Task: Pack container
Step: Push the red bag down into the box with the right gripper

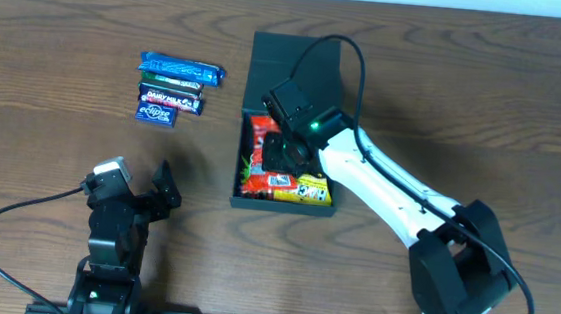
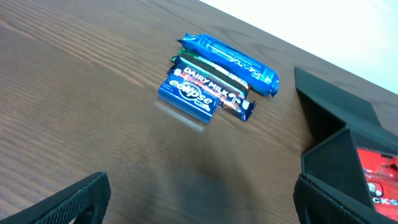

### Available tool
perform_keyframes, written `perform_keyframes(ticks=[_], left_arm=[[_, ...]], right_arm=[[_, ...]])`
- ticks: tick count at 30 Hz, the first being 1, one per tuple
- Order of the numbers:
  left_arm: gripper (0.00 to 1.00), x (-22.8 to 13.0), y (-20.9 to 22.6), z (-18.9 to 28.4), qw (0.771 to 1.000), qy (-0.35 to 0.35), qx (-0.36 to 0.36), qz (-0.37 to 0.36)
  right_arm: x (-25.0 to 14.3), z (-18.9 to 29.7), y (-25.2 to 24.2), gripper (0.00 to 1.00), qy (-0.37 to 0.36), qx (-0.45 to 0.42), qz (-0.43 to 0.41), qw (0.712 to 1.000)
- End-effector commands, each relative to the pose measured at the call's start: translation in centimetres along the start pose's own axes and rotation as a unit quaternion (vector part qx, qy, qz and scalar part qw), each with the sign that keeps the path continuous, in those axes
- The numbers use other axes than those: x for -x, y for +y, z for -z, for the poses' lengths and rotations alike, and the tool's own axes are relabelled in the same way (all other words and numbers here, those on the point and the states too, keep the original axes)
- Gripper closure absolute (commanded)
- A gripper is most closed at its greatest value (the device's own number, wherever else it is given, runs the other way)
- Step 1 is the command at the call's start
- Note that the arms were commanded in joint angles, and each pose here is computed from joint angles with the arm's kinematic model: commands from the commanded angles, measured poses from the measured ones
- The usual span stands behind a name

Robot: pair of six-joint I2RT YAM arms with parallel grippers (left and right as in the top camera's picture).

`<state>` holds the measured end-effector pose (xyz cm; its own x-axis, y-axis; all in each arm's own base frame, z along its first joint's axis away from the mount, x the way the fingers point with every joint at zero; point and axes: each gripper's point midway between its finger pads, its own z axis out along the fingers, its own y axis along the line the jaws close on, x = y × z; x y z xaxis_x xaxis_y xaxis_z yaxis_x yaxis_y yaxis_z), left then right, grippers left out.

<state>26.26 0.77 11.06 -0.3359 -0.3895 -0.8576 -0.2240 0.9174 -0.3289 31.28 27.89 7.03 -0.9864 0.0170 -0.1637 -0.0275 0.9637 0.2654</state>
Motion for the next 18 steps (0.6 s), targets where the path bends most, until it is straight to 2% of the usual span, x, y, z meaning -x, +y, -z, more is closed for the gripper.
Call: perform_keyframes(ticks=[1,7,18], left_arm=[[0.05,0.0,0.0,0.0,1.000,-0.001,-0.001,-0.010],[0.05,0.0,0.0,0.0,1.000,-0.001,-0.001,-0.010],[0.05,-0.2,0.1,0.0,1.000,0.004,0.001,-0.011]], right_arm=[[-0.2,0.5,0.6,0.98,-0.004,0.011,0.018,1.000],[-0.4,0.8,3.5,0.98,0.006,0.085,0.077,0.993],[-1.4,-0.5,4.5,0.99,0.039,0.127,0.142,0.981]])
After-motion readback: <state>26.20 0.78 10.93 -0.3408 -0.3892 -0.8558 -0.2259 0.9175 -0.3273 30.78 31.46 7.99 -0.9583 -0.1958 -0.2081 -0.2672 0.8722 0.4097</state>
